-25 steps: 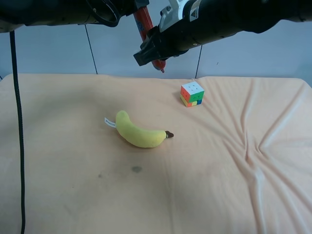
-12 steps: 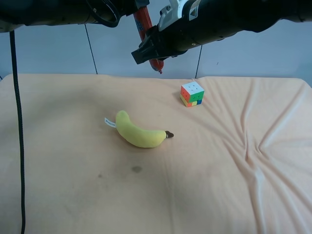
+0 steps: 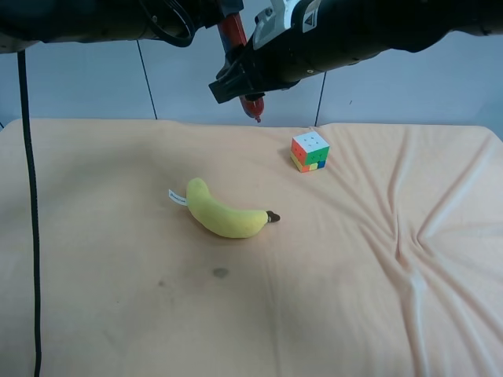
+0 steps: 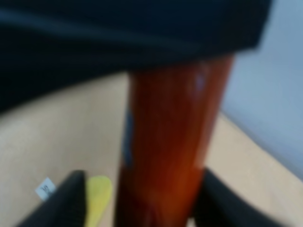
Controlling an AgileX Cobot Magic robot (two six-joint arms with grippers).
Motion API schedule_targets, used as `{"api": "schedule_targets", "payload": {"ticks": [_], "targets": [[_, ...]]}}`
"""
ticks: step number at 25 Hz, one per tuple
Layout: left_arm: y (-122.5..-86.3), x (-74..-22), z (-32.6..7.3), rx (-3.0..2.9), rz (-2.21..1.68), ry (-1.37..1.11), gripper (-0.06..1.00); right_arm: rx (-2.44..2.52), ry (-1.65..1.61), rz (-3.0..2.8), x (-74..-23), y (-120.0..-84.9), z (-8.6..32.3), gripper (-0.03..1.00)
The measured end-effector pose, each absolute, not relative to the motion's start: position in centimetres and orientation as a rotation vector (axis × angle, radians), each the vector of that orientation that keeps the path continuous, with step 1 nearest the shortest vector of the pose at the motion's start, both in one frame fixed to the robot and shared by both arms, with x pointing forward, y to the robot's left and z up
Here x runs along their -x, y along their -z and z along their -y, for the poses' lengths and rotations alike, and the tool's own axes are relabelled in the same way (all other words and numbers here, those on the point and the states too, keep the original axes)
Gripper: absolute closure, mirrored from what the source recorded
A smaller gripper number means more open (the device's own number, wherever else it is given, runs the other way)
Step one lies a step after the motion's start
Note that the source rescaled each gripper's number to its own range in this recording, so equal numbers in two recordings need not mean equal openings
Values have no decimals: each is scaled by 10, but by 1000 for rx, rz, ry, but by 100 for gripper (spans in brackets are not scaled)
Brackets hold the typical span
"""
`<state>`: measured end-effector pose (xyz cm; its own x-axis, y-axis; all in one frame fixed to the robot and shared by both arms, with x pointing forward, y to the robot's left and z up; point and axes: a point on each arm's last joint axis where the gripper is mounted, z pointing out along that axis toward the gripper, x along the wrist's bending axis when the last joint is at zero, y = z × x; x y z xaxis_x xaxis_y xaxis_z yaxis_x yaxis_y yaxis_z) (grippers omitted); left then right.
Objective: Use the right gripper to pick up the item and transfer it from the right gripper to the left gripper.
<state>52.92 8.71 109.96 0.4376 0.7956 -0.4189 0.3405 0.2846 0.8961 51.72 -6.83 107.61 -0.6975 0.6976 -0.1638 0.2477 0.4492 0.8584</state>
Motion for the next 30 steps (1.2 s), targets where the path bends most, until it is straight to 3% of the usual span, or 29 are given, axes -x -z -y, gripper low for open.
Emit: {"api": "schedule_targets", "payload": {"ticks": [3,4,6,14,23,30], "targets": [[-1097,-528,-84,-1331,-1142,-405,94,-784,-1197,-2186,-518,-1078,68,19],[-1096,-528,-84,-1334,-1143,-404,94,-784,-1197,-2186,-518,-1078,68,10],[-1096,-528,-84,-1335,-1143,-403,94,-785,-1194,-2189,-518,-1077,68,2],[-1096,-528,-84,-1342,-1138,-410,94,-809,-1137,-2250,-512,-1078,73,-3],[-1096,-534,-92,-1351,-1134,-458,94,-843,-1164,-2236,-475,-1127,103,-3],[-1094,-543,-106,-1394,-1130,-534,94,-1011,-1049,-2241,-428,-1161,151,-3]]}}
